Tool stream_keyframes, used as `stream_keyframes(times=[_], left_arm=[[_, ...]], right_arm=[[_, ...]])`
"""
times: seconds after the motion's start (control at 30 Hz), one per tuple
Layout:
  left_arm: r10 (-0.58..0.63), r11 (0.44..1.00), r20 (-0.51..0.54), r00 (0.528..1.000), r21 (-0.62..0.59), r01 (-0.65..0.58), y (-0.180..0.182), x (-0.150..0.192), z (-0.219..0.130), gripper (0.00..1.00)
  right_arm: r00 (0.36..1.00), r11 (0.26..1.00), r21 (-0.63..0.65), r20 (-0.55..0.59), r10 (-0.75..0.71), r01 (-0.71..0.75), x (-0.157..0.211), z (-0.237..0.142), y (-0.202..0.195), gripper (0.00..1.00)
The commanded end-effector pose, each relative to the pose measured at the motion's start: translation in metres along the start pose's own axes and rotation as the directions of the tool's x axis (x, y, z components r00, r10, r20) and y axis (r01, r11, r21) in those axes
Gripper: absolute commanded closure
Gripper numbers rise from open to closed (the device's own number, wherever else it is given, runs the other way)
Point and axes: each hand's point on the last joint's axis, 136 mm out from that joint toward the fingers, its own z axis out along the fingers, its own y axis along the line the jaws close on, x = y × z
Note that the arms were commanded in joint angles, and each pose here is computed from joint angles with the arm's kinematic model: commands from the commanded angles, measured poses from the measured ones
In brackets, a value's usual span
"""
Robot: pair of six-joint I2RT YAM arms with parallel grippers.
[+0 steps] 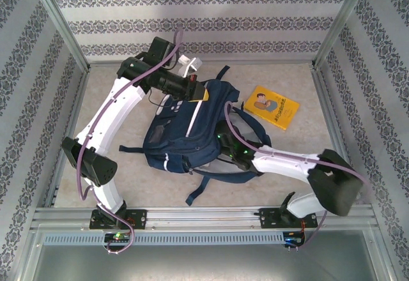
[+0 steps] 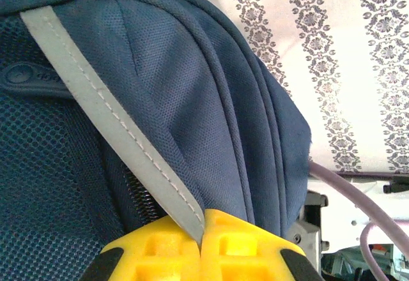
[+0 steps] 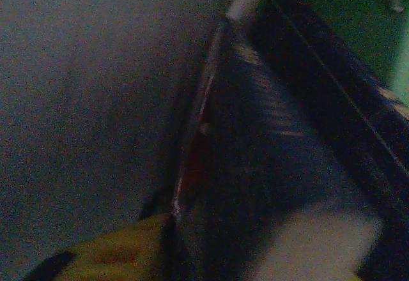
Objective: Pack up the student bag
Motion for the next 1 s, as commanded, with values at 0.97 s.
stream_keyframes(times=[0.97], left_arm=[[-0.094, 0.885, 0.35, 0.932, -0.4, 0.24, 0.124, -0.002, -0.047, 1.0]], right_arm=[[0.902, 0.96, 0.228, 0.359, -0.239, 0.164, -0.05, -0.186, -0.044, 0.16]])
